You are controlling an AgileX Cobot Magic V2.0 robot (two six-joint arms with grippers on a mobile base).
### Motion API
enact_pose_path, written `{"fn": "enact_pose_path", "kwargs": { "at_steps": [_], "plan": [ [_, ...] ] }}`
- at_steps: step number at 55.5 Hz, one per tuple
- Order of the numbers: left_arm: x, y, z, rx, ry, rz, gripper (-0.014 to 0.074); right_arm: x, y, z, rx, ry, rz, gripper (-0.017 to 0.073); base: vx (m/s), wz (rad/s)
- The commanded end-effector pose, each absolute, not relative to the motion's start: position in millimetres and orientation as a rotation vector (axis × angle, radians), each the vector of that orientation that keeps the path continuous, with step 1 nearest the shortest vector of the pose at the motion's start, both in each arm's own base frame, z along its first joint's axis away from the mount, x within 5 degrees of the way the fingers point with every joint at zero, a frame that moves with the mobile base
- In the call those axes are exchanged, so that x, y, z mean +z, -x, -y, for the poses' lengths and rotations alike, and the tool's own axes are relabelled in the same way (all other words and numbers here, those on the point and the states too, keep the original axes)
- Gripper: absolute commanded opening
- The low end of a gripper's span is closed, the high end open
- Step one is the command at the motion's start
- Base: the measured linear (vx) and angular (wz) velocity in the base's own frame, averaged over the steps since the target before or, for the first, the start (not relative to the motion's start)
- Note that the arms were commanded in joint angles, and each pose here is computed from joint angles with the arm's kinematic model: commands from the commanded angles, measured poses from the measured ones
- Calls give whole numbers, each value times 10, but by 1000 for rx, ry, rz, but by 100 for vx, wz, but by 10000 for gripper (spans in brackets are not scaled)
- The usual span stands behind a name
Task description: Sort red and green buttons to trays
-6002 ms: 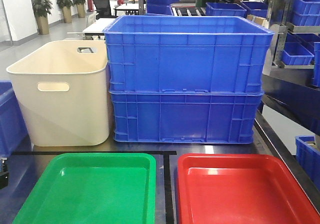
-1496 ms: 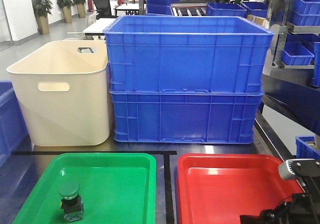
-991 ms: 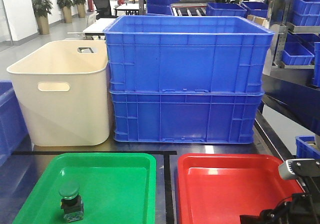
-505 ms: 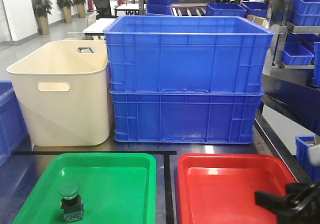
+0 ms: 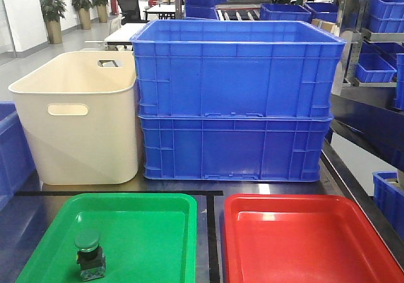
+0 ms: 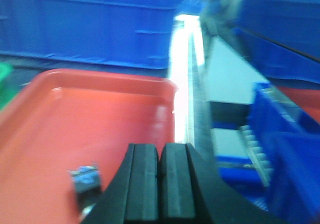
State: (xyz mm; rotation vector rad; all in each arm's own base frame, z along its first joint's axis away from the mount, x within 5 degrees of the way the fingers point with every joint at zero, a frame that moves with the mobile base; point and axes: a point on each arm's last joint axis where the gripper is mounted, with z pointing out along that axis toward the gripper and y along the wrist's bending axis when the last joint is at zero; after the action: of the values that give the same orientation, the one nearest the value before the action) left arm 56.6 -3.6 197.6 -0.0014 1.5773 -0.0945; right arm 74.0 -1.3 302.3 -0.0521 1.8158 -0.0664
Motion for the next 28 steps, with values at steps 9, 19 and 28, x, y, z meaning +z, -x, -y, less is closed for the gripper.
{"fn": "enact_pose_path", "kwargs": {
  "at_steps": [9,19,28],
  "plan": [
    [2118,-550,28,-97,13,-1475,-6,2674,-515,67,-187,55,-1566,-13,0,0],
    [2118,-550,28,-97,13,-1475,-6,2135,-527,37,-169,88,-1541,-10,0,0],
    [2118,-550,28,-97,13,-1475,-6,1893,-564,16,-108,92,-1615,-9,0,0]
  ]
}}
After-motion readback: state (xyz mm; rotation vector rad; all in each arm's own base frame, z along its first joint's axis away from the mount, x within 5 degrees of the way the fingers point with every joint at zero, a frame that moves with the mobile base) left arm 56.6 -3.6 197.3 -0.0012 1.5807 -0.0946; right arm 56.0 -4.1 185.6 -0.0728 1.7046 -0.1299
